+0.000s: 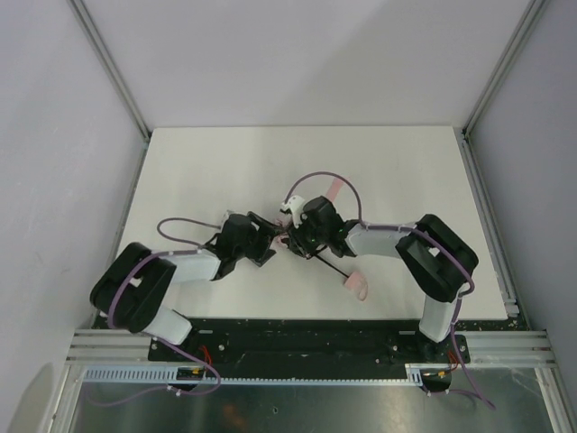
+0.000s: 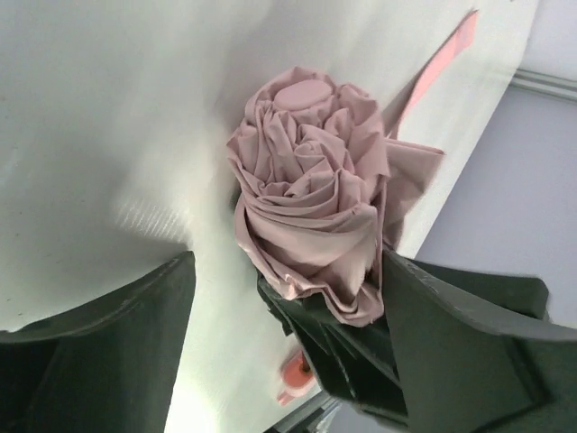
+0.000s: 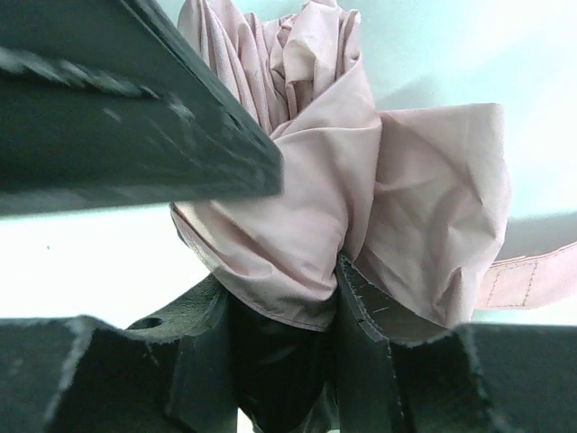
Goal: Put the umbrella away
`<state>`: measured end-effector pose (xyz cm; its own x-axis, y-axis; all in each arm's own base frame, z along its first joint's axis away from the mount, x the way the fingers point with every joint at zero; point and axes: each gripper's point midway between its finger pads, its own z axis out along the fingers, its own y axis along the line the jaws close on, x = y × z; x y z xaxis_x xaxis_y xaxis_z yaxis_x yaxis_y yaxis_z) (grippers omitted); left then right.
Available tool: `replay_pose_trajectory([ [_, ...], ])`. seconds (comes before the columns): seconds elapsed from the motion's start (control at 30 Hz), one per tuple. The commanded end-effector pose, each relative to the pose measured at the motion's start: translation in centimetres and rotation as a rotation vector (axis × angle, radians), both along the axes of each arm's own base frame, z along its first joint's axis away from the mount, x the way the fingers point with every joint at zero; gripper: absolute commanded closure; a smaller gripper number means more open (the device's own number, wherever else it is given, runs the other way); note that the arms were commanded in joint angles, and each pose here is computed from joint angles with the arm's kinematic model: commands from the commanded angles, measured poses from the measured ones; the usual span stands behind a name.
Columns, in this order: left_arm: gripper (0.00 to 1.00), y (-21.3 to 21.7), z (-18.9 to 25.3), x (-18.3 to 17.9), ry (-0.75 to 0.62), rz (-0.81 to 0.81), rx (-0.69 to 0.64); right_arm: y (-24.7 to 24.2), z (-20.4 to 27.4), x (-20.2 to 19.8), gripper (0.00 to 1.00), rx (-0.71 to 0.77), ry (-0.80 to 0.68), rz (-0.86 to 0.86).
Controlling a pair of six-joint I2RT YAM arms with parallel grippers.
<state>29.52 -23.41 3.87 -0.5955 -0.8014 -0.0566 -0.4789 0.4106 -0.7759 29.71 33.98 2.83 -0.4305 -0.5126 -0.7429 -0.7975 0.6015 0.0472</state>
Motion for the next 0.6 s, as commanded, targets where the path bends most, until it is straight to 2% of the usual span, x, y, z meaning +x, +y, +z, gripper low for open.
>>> replay_pose_trajectory([
  [0.0, 0.08, 1.5, 1.2, -0.7, -0.054, -0.043, 0.048, -4.8, -6.6, -7.3, 1.0, -0.075, 0.439, 0.042],
  [0.07, 0.02, 1.5, 1.8, -0.8, -0.071, -0.054, 0.034, -4.4, -6.0, -7.3, 1.0, -0.011, 0.483, 0.055],
  [0.23, 0.01, 1.4, 1.9, -1.4, -0.076, -0.068, 0.019, -3.7, -4.9, -7.3, 1.0, 0.148, 0.621, 0.066],
  [0.4, 0.01, 0.4, 1.0, -1.2, -0.048, -0.105, 0.008, -3.8, -5.4, -7.3, 1.0, 0.231, 0.799, 0.041],
  [0.57, 0.01, -1.2, -0.5, -1.4, 0.005, -0.15, 0.006, -3.7, -5.6, -6.7, 1.0, 0.283, 0.914, 0.004],
])
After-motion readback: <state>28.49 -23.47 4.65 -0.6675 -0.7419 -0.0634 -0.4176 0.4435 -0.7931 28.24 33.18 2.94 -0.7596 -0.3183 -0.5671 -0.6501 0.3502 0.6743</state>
